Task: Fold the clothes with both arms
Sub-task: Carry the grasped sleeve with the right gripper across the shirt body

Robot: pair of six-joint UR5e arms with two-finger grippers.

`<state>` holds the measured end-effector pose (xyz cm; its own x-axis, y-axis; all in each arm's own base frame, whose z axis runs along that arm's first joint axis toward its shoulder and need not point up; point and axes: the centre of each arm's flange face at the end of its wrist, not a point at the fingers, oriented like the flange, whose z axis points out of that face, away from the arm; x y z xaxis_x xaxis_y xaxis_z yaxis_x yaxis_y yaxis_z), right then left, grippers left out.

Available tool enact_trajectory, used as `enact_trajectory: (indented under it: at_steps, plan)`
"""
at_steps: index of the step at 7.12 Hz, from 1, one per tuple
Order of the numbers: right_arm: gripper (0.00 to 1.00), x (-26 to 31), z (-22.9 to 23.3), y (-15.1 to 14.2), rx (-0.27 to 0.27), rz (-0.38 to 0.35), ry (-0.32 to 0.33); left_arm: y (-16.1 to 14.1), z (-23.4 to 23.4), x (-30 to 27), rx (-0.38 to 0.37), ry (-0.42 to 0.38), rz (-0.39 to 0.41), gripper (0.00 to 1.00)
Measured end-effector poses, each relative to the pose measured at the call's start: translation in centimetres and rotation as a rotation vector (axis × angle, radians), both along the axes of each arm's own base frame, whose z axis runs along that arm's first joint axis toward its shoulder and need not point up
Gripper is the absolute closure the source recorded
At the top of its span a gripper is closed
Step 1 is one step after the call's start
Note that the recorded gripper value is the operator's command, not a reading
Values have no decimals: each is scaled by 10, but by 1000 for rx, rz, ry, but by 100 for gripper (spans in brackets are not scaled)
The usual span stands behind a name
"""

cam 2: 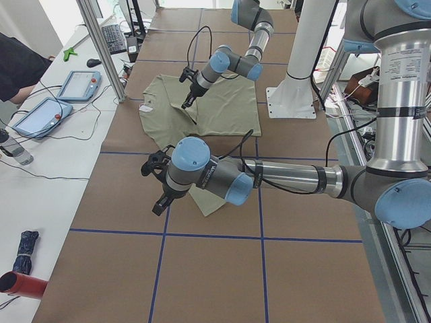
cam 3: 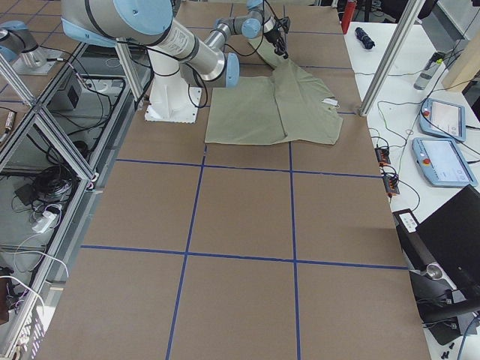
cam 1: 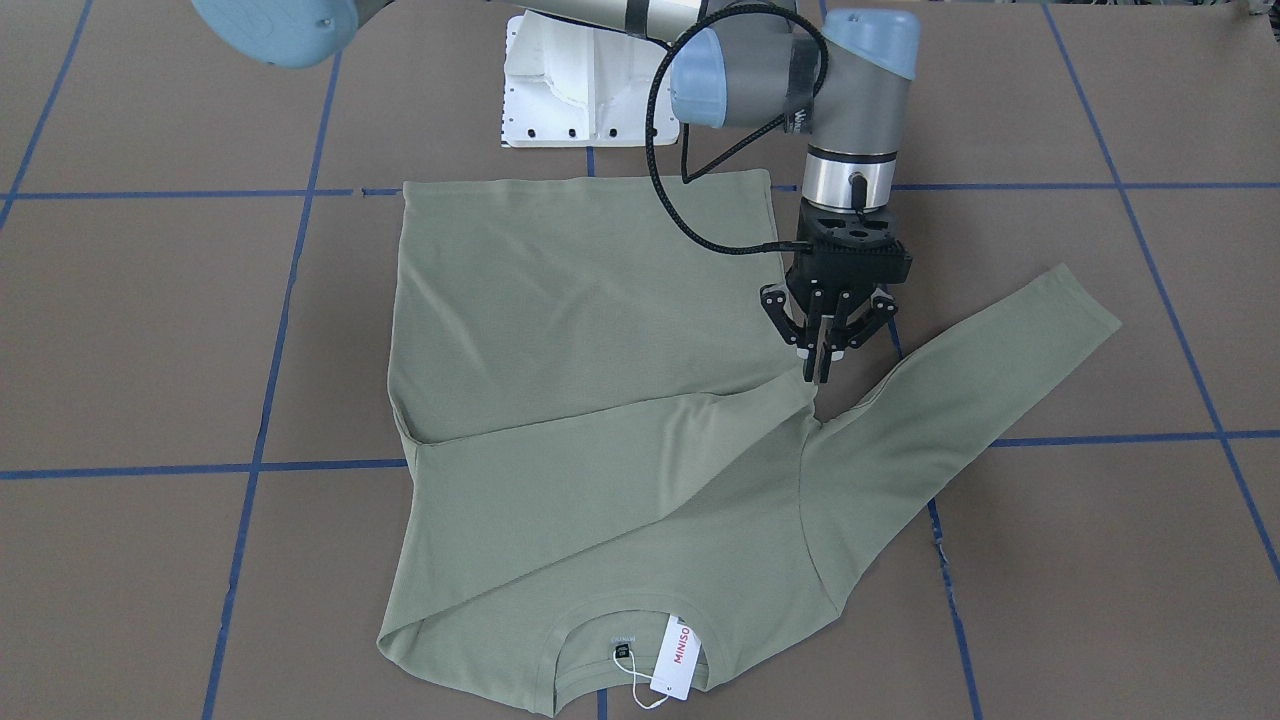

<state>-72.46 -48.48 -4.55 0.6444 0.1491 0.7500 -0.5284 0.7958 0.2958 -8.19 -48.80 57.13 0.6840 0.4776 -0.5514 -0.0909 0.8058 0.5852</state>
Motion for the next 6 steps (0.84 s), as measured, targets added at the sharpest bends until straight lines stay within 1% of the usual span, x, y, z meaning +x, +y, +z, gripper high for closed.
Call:
enact_trajectory:
  at_steps: [2, 3, 4, 5, 6]
  plan:
    - [0, 8, -11, -8, -7, 1, -19, -4, -6, 0, 8, -3, -4, 0]
    - [0, 18, -19, -19, -29, -11, -41, -12, -16, 0, 15, 2, -14, 0]
    - [0, 38, -22, -38, -75, -40, -67, -21, -30, 0, 26, 15, -36, 0]
    - [0, 75, -20, -67, -139, -85, -82, -21, -36, 0, 67, 24, -50, 0]
    - [0, 125, -9, -94, -189, -141, -73, -10, -32, 3, 122, 36, -54, 0]
